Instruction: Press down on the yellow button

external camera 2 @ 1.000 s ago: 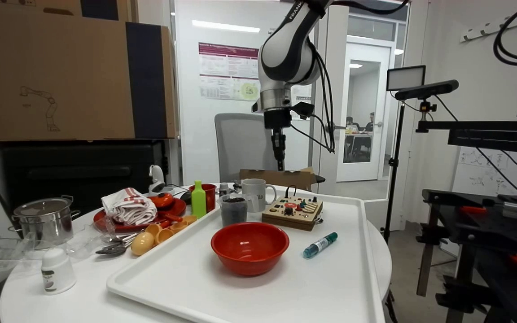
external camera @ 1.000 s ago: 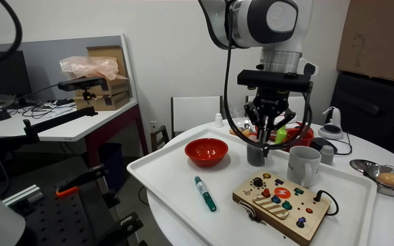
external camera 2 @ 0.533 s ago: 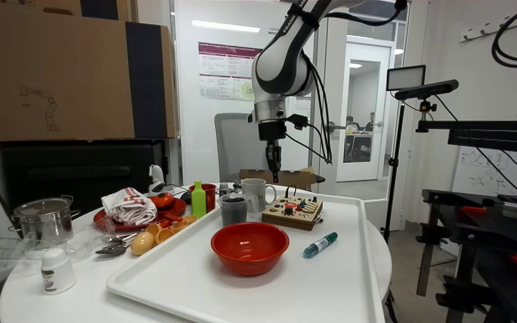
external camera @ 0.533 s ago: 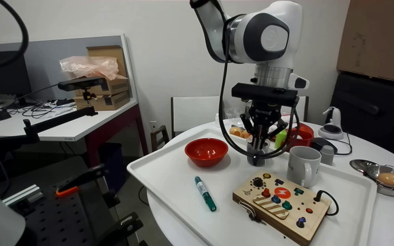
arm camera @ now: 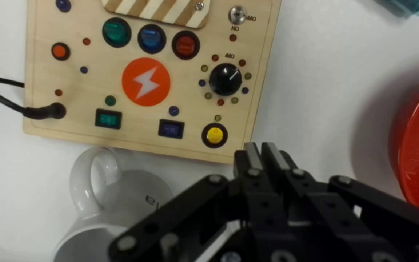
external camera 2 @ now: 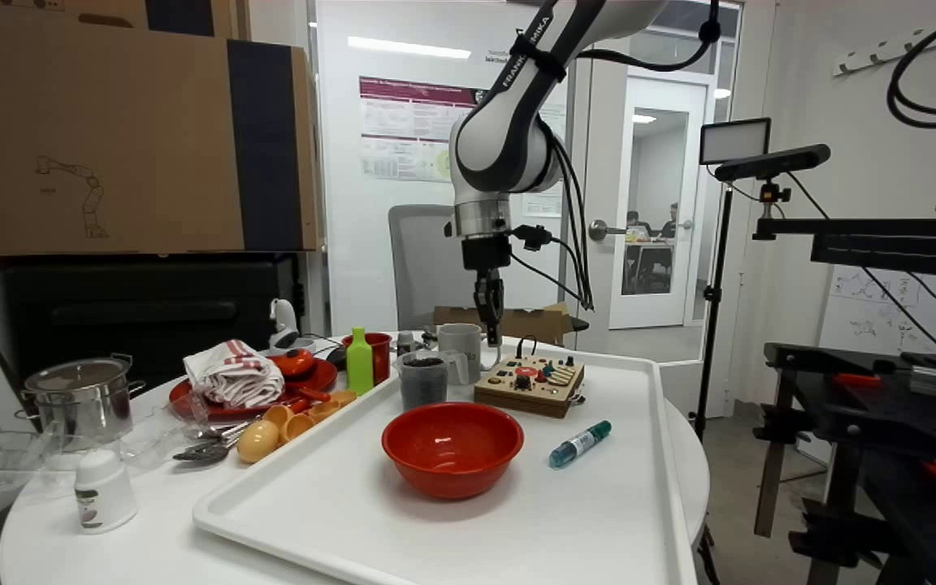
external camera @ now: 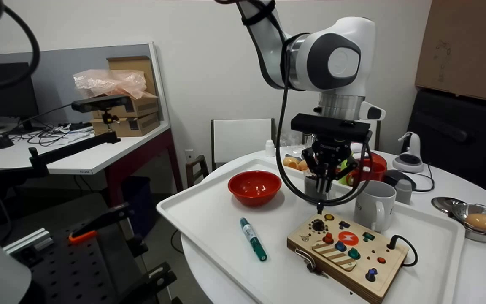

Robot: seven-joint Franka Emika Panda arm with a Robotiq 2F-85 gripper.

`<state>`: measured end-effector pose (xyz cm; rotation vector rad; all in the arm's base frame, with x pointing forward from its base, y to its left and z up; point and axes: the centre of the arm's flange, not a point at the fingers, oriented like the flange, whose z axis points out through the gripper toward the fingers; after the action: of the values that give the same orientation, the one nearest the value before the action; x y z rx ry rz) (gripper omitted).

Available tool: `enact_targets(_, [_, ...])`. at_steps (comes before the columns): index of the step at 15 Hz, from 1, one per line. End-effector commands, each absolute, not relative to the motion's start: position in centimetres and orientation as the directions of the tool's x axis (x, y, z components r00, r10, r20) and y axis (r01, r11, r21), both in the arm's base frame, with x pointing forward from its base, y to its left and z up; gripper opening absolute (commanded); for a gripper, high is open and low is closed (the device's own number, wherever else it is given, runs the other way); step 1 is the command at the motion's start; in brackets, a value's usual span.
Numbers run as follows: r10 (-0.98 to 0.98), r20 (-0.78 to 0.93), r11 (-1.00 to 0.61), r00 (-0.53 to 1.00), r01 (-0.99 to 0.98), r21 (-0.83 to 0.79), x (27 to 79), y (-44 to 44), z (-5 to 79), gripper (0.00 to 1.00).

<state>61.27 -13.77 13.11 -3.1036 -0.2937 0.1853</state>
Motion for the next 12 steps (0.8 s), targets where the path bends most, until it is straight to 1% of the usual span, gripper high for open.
enact_targets(1, [0.188,-0.115,-0.982,0.975,0.186,-0.029,61.3,-13.8,13.1,0.11])
enact_targets(12, [0.119,-0.113,-0.993,0.987,0.119,-0.008,62.2,-15.3,9.1,0.11])
